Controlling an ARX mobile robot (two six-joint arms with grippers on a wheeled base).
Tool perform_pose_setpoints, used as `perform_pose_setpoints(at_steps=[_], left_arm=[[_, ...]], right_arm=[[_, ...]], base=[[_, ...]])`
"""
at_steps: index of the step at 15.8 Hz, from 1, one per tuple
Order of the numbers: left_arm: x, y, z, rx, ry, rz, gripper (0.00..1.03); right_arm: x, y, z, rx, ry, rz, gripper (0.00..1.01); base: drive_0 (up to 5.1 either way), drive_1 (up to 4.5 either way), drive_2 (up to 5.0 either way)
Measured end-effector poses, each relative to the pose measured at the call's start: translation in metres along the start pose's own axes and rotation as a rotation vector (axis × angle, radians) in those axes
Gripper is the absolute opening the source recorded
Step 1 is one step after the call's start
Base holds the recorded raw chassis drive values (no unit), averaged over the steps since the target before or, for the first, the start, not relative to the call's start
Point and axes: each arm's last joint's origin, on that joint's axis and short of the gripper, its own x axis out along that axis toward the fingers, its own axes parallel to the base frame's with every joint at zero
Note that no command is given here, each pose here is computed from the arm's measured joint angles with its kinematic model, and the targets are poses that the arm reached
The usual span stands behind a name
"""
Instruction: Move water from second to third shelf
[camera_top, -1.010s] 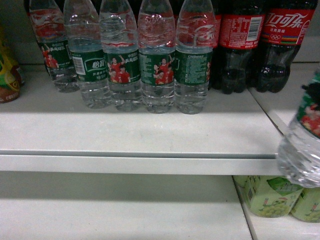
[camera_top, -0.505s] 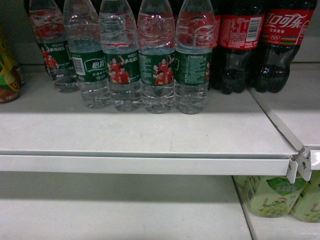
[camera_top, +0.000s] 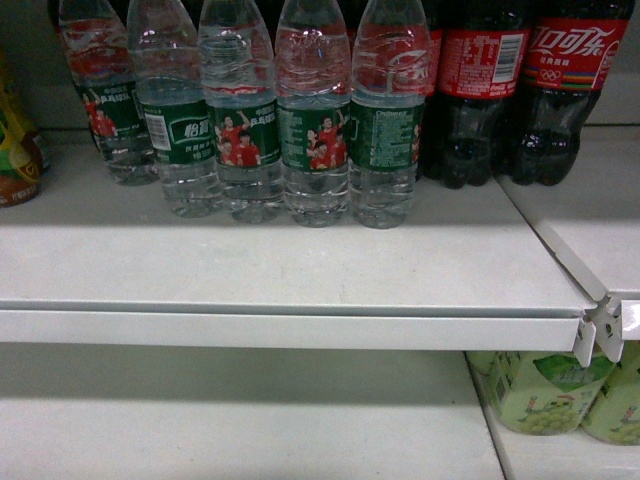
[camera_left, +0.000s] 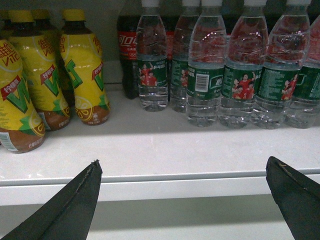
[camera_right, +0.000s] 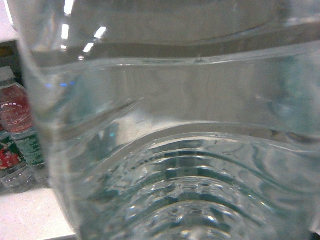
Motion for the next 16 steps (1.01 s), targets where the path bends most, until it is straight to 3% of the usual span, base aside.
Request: perform_pose_setpoints(at_steps=[16], left_arm=[[0.0,0.0,0.0,0.0,0.0,0.0,0.98]], right_arm=[[-0.0017,-0.0027,-0.001,0.021,0.012,-0.015,0.42]], base=[[0.0,0.0,0.0]])
